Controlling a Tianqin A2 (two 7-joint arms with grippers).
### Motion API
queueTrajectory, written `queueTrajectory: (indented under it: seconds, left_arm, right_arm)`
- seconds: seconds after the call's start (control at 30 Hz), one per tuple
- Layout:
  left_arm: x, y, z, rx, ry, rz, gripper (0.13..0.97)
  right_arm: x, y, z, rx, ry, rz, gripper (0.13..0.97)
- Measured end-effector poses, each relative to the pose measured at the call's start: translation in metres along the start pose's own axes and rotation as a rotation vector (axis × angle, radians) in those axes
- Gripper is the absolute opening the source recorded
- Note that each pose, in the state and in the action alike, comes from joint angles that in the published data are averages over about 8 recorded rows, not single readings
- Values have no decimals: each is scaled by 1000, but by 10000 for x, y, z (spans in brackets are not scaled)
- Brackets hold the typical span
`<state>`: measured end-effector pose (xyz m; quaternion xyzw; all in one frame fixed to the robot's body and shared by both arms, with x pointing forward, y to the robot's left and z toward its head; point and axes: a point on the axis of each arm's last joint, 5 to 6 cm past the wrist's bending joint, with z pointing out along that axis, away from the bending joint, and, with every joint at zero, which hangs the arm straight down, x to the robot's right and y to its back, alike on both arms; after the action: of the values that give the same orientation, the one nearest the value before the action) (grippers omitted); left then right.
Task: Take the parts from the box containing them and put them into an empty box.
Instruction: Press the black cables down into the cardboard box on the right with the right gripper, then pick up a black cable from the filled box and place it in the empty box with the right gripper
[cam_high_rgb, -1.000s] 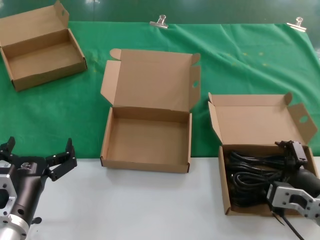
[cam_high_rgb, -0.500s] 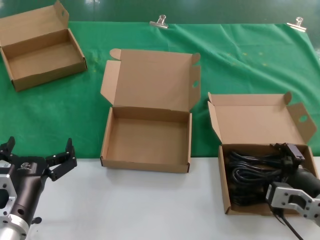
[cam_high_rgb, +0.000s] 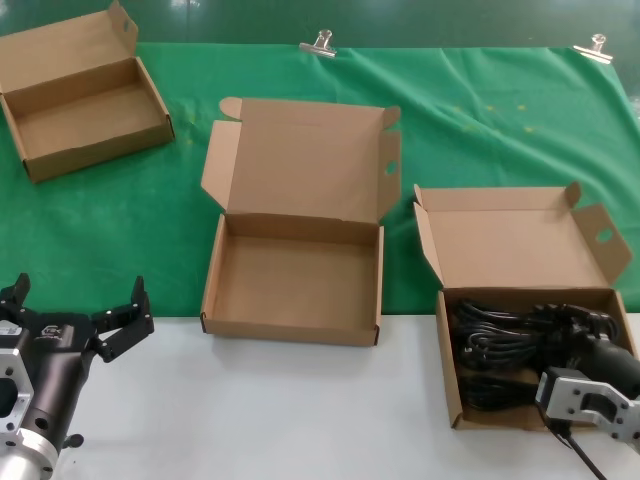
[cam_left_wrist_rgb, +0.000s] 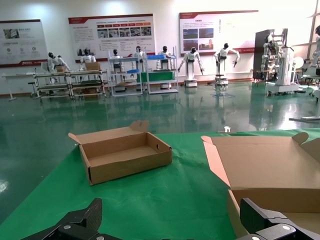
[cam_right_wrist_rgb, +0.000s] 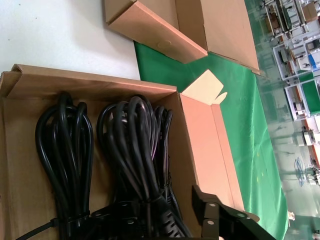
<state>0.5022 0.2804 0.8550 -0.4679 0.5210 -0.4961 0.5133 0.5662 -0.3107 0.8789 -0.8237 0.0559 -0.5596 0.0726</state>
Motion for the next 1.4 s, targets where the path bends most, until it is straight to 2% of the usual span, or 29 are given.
queueTrajectory:
  seconds: [0.33, 0.63, 0.87, 1.13, 1.4]
  left_arm:
    - [0, 0, 0, 0, 0, 0, 966]
    - [0, 0, 0, 0, 0, 0, 966]
    - [0, 0, 0, 0, 0, 0, 966]
    - [0, 0, 0, 0, 0, 0, 966]
    - [0, 0, 0, 0, 0, 0, 966]
  right_arm:
    - [-11, -2, -6, 3, -3, 5, 297]
    - [40, -71, -95, 14, 12, 5, 229]
    - [213, -219, -253, 37, 60, 5, 228]
    - [439, -633, -321, 131, 131, 11, 227]
    - [479, -1210, -115, 250, 162, -27, 226]
